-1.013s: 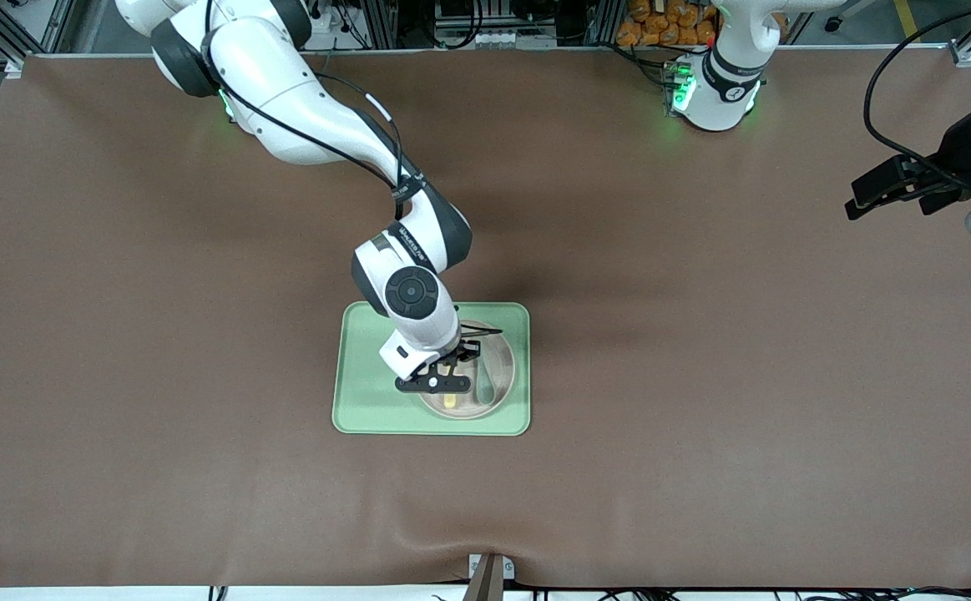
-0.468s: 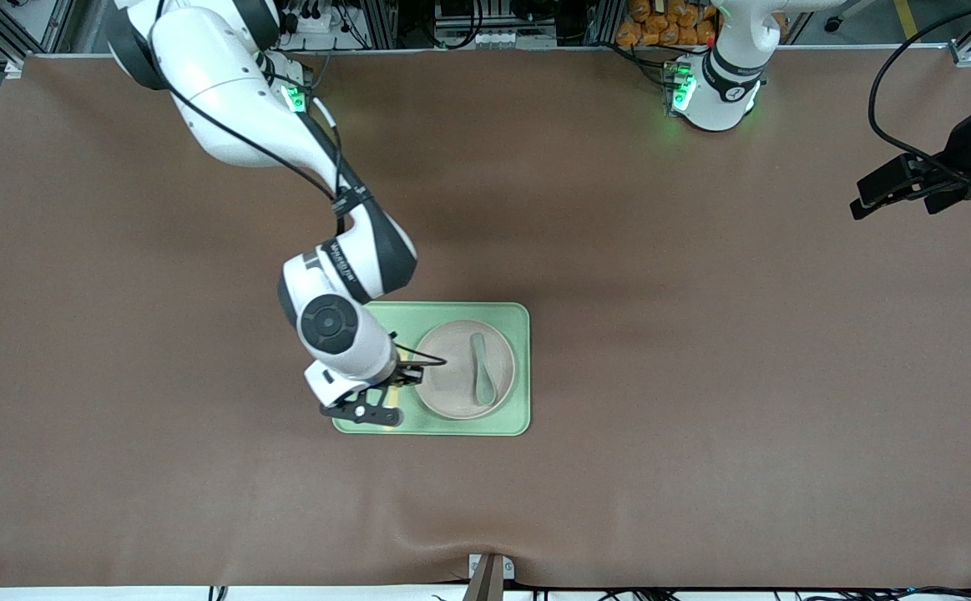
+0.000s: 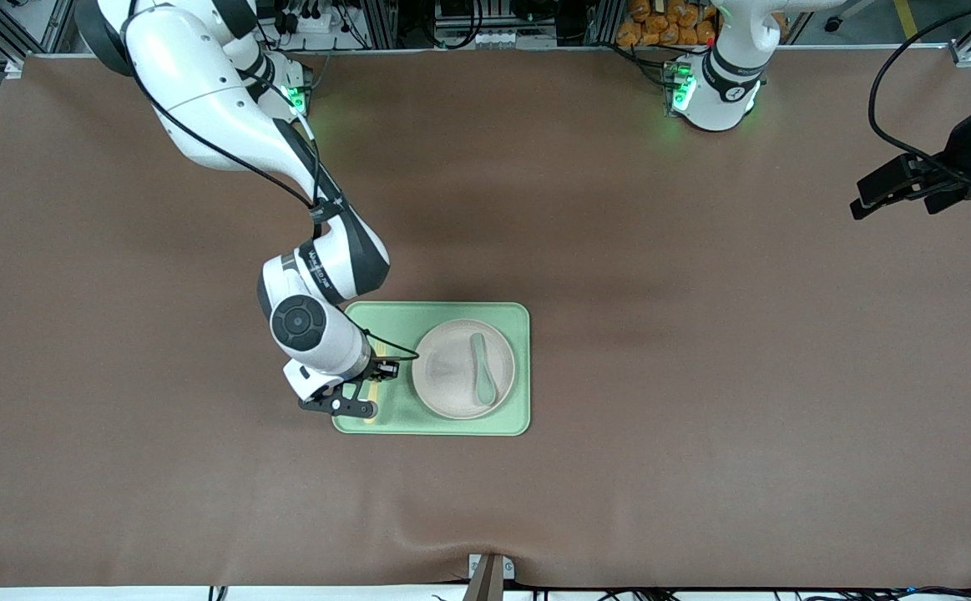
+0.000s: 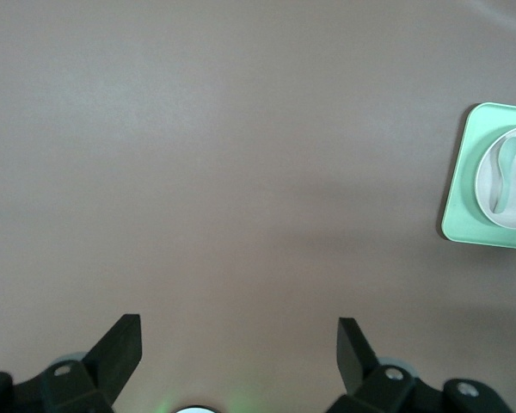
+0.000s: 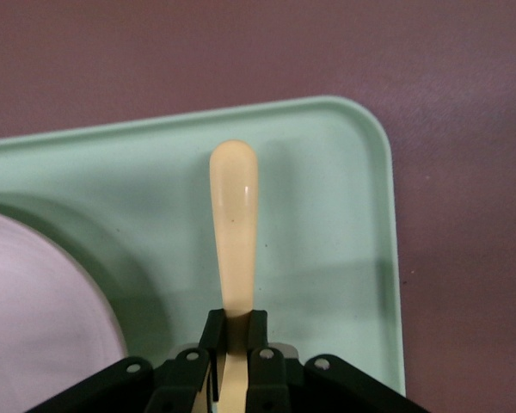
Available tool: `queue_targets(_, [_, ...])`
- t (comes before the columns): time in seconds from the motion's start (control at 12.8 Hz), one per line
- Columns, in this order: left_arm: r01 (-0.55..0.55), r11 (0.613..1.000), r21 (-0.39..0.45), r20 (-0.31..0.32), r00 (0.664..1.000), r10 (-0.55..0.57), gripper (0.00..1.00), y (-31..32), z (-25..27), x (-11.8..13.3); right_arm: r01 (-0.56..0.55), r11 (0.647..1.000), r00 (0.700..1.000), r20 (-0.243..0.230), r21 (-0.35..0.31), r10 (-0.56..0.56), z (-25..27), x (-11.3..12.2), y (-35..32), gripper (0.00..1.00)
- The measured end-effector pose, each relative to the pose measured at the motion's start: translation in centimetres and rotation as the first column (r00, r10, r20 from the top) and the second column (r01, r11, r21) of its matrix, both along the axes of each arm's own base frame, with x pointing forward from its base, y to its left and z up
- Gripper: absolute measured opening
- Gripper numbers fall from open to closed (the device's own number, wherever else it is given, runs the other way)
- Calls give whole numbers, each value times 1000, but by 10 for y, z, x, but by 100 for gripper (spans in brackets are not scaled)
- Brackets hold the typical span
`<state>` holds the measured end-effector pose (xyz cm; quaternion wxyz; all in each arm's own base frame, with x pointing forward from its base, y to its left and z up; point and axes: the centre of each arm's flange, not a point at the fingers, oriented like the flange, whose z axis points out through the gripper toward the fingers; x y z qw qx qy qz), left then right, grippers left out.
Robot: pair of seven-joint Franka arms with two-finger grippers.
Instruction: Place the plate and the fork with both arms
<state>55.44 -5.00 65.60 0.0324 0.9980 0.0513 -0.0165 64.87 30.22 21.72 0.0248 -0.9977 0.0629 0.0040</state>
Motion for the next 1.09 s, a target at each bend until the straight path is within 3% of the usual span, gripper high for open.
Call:
queue_targets(0.39, [1,1000,0,0,1000,-1,100,0,0,0,-5,1000,1000,24,13,4,-25,-16,-2,15])
queue_targets(0.47, [1,1000,0,1,1000,-1,100,-1,0,0,-4,1000,1000,26,13,4,-23,-16,-2,21])
queue_targets(0.7, [1,1000,0,1,1000,-1,100,-1,0,0,2,1000,1000,6,-1,-2,4,-11,-8,55])
queue_targets(1.01, [1,1000,0,2,1000,-1,100,-1,1,0,82,996,994,-76,-39,-85,120,15,-73,98])
queue_targets(1.09, [1,1000,0,2,1000,-1,100,-1,1,0,101,994,990,-90,-41,-104,151,17,-94,100])
